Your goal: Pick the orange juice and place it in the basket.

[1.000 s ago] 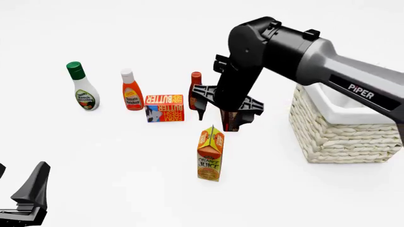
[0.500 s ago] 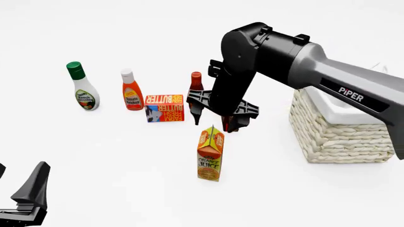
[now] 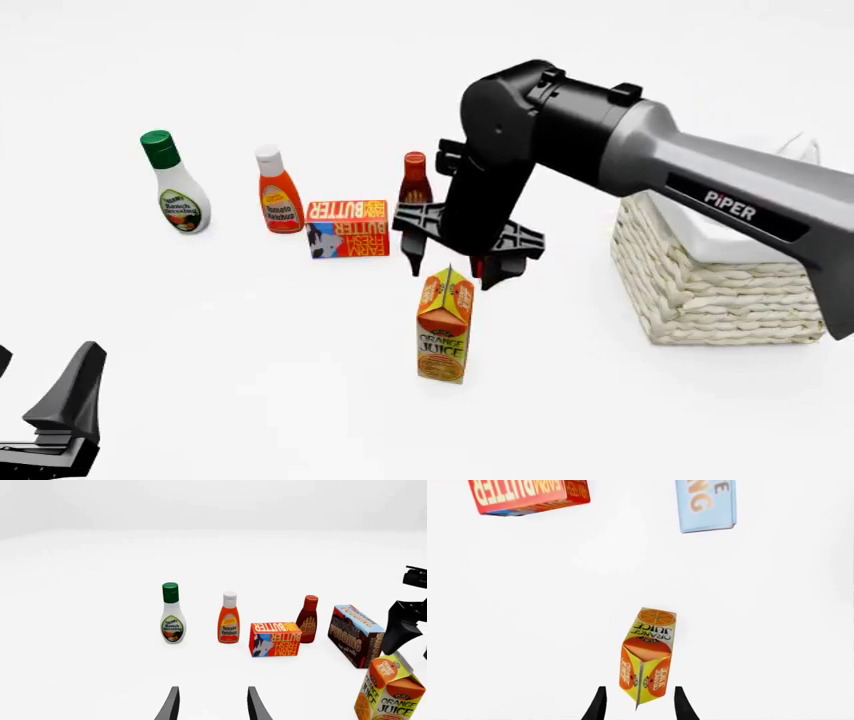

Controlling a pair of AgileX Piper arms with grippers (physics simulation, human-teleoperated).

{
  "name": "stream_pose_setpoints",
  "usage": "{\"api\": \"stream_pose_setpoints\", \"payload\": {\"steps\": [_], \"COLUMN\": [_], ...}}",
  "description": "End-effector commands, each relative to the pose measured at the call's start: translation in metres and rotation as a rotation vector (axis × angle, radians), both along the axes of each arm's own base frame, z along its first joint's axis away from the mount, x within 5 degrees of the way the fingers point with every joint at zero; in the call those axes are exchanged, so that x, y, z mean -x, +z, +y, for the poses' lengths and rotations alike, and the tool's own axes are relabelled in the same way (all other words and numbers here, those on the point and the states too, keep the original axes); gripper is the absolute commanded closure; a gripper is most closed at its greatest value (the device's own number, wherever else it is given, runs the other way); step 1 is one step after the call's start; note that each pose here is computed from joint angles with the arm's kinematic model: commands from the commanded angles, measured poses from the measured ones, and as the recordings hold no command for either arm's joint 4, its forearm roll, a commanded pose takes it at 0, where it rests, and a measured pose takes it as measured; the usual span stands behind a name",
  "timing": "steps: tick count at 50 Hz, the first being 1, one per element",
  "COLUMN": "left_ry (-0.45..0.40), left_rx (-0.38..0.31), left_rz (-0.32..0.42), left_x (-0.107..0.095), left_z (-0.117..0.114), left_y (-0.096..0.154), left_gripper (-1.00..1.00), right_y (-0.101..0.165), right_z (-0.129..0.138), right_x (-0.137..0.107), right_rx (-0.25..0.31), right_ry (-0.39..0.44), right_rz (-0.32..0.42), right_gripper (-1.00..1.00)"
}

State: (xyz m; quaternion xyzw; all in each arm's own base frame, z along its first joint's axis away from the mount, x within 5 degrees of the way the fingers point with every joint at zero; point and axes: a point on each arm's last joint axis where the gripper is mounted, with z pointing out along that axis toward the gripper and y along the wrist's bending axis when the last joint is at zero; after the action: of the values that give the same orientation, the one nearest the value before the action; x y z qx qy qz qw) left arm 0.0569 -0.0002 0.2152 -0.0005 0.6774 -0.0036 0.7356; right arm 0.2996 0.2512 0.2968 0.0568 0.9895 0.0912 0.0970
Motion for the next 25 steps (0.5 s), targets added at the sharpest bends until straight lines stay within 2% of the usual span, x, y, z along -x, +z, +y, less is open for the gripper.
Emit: {"api": "stream_pose_setpoints", "payload": {"steps": [1,25], "left_ry": [0.001,0.001], "left_rx": [0.000,0.000], "left_rz": [0.000,0.000], "left_x": [0.0000,0.0000], "left_z": [0.0001,0.0001], "left_y": [-0.0004,-0.0004], "left_gripper": [-1.00,-1.00], "right_y": [-0.0079,-0.0158], "right_z": [0.0050,0.0078], "right_x": [0.0019,-0.0032], "right_rx": [0.015,0.028], "right_ry": [0.017,0.024], "right_rz": [0.016,0.027], "right_gripper": [-1.00,-1.00]}}
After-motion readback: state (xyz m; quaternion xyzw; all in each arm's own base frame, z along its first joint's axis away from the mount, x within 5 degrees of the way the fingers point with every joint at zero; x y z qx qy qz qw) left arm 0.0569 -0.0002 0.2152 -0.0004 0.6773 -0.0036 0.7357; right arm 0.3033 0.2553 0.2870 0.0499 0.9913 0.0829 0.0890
